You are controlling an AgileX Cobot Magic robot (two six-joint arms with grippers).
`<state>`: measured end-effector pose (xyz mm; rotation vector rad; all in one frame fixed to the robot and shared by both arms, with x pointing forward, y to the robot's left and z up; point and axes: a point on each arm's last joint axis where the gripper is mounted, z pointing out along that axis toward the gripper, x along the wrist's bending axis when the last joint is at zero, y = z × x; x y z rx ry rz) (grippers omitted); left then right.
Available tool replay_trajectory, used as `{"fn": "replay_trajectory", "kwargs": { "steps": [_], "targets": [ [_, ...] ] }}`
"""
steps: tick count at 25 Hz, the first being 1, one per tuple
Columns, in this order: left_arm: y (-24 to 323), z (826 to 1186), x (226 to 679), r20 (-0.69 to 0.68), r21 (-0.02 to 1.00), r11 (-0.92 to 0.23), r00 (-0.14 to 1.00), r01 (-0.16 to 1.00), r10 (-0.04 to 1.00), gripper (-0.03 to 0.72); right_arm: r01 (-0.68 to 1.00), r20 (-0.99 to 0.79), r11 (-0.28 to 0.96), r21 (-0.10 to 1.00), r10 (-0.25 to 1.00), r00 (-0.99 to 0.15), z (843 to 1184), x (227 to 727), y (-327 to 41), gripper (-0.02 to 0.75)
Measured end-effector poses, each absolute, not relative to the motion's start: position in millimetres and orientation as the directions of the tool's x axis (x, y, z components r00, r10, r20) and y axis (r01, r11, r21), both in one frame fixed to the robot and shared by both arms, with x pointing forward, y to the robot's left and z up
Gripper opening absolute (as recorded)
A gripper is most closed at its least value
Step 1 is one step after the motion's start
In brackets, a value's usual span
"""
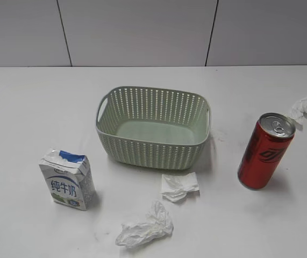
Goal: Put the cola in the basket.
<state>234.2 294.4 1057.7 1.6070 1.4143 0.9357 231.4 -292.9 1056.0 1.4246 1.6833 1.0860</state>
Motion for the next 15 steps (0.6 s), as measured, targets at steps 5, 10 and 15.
{"fn": "replay_trajectory", "kwargs": {
  "steps": [5, 10, 15],
  "targets": [
    [294.4, 1057.7, 234.2, 0.03, 0.906, -0.073, 0.108, 0.416, 0.994, 0.486, 0.426, 0.022, 0.057, 0.903, 0.984, -0.179, 1056.0, 231.4, -292.9, 0.551],
    [294.4, 1057.7, 234.2, 0.03, 0.906, -0.073, 0.108, 0.416, 0.994, 0.486, 0.426, 0.022, 0.057, 0.903, 0.984, -0.179, 1056.0, 231.4, -292.9, 0.551],
    [294.4, 1057.7, 234.2, 0.03, 0.906, -0.073, 0.108, 0.416, 0.994, 0.486, 0.425, 0.023, 0.056, 0.904, 0.983, -0.18, 1056.1, 231.6, -292.8, 0.573]
  ]
}}
